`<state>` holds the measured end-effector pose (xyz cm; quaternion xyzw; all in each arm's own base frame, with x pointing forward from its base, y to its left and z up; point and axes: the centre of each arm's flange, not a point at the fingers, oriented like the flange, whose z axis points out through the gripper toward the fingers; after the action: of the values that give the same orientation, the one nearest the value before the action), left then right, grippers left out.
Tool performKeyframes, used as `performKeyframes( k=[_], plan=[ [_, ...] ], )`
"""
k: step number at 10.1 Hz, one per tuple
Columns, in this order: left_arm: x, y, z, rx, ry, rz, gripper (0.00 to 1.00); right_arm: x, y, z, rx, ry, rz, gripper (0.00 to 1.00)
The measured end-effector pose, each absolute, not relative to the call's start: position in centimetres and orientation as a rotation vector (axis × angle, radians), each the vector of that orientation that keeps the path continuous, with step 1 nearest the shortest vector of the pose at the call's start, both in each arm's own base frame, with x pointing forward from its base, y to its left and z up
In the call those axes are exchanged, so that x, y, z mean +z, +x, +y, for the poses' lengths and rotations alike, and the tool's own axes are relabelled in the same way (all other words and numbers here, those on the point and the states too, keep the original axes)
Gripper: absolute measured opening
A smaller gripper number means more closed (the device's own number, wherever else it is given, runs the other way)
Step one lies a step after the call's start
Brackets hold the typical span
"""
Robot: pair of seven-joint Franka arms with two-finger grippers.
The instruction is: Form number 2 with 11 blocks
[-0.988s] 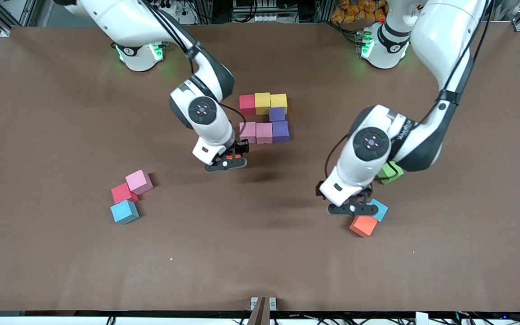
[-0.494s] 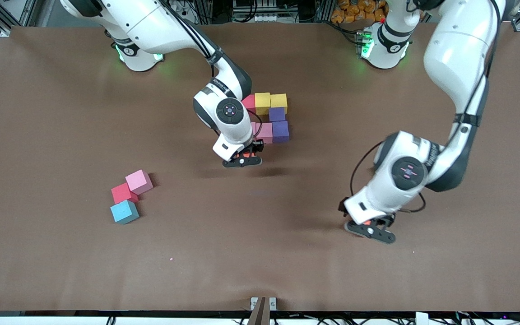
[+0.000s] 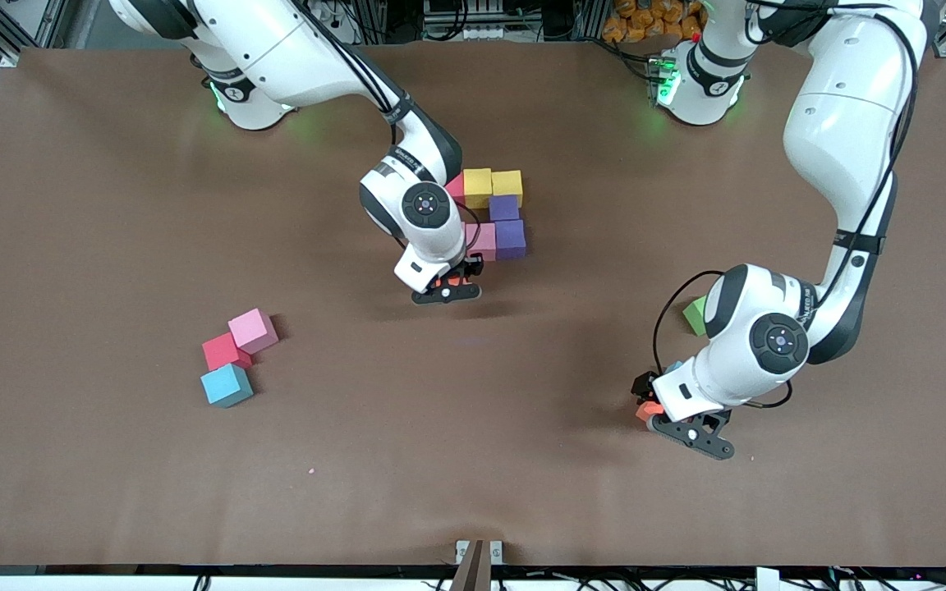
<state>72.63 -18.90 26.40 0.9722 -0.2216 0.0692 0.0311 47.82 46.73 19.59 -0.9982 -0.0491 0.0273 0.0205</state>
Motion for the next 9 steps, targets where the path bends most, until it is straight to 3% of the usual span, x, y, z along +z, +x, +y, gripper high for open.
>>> performKeyframes(
  k=[4,9],
  plan=[
    [22.7,73.2,-17.5,0.245,2.985,-0.749,1.00,19.6,47.7,46.8,0.086,-3.096,-0.155,0.59],
    [22.1,73.2,-17.9,0.242,2.981,-0.756,1.00,19.5,47.3,47.0,0.095,-3.101,-0.165,0.59]
  ],
)
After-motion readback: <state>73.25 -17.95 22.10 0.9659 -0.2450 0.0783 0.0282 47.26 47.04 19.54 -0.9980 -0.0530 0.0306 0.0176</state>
